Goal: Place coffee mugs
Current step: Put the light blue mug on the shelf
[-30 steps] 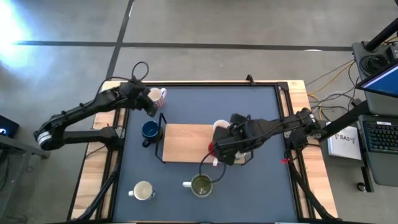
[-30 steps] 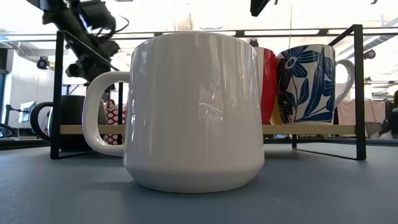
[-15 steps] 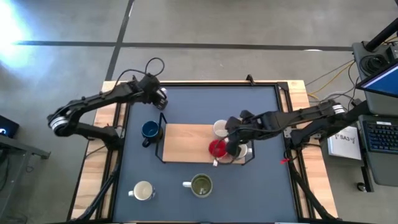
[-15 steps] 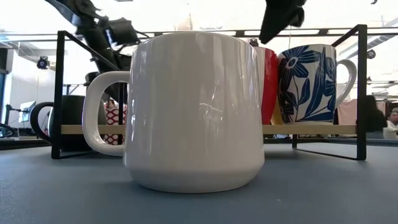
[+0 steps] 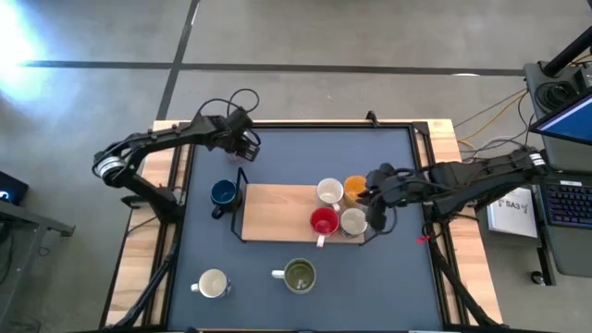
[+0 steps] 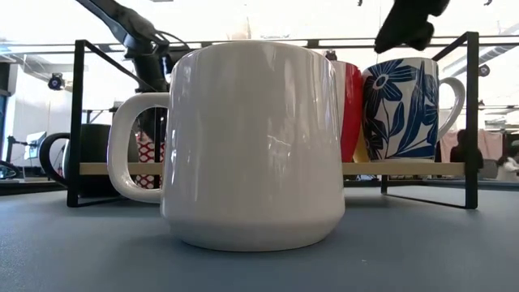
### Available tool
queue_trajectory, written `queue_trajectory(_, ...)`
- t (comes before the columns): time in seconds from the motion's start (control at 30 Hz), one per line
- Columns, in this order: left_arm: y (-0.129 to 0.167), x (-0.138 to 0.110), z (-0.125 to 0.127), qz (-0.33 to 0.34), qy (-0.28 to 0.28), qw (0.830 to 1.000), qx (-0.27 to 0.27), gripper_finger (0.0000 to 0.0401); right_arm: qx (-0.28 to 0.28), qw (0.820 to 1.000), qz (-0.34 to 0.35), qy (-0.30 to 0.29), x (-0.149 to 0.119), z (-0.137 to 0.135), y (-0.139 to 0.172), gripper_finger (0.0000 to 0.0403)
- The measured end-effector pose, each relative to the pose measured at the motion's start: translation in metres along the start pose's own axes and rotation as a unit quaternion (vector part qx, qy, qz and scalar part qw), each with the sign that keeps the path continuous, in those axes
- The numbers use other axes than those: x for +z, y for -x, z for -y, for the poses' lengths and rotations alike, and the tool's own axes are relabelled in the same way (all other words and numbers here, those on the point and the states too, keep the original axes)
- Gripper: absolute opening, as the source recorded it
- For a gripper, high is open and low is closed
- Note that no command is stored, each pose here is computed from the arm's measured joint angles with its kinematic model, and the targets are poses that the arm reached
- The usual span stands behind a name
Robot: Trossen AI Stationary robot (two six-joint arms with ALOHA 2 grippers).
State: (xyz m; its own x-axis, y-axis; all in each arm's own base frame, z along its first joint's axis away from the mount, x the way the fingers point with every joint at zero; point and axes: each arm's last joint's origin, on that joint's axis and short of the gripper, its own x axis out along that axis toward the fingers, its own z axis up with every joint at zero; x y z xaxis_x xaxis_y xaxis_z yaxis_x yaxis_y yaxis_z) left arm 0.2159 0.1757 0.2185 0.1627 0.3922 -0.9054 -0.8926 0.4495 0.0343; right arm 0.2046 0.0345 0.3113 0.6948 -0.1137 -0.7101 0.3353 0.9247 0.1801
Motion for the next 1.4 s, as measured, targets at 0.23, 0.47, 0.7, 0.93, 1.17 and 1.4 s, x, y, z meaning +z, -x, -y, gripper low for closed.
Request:
queue_trajectory(0.23, -0.012, -0.001, 0.002, -0.021, 0.017, 1.0, 0.009, 0.0085, 0.034, 0.997, 0.06, -0.018, -0.028, 0.017, 0.004, 0.0063)
queue_trajectory(0.47, -0.011, 0.0, 0.003, -0.016, 0.032, 0.999, 0.003, 0.0011, 0.038, 0.997, 0.066, -0.011, -0.053, 0.03, -0.003, 0.0059)
queue_trajectory(0.7, -0.003, 0.009, 0.005, -0.003, 0.045, 0.999, -0.009, 0.0007, 0.05, 0.996, 0.068, -0.025, -0.07, 0.038, -0.006, 0.0058)
queue_trajectory(0.93, 0.033, 0.039, 0.013, 0.044, 0.041, 0.998, -0.03, 0.0007, 0.062, 0.995, 0.075, -0.017, -0.081, 0.045, -0.001, 0.0058)
queue_trajectory(1.17, 0.079, 0.046, 0.035, 0.045, 0.017, 0.998, -0.051, 0.0006, 0.074, 0.996, 0.049, -0.011, -0.106, 0.056, -0.007, 0.0058)
queue_trajectory(1.4, 0.12, 0.029, 0.084, 0.066, -0.003, 0.991, -0.118, 0.0007, 0.09, 0.993, 0.073, -0.019, -0.121, 0.065, -0.006, 0.0059)
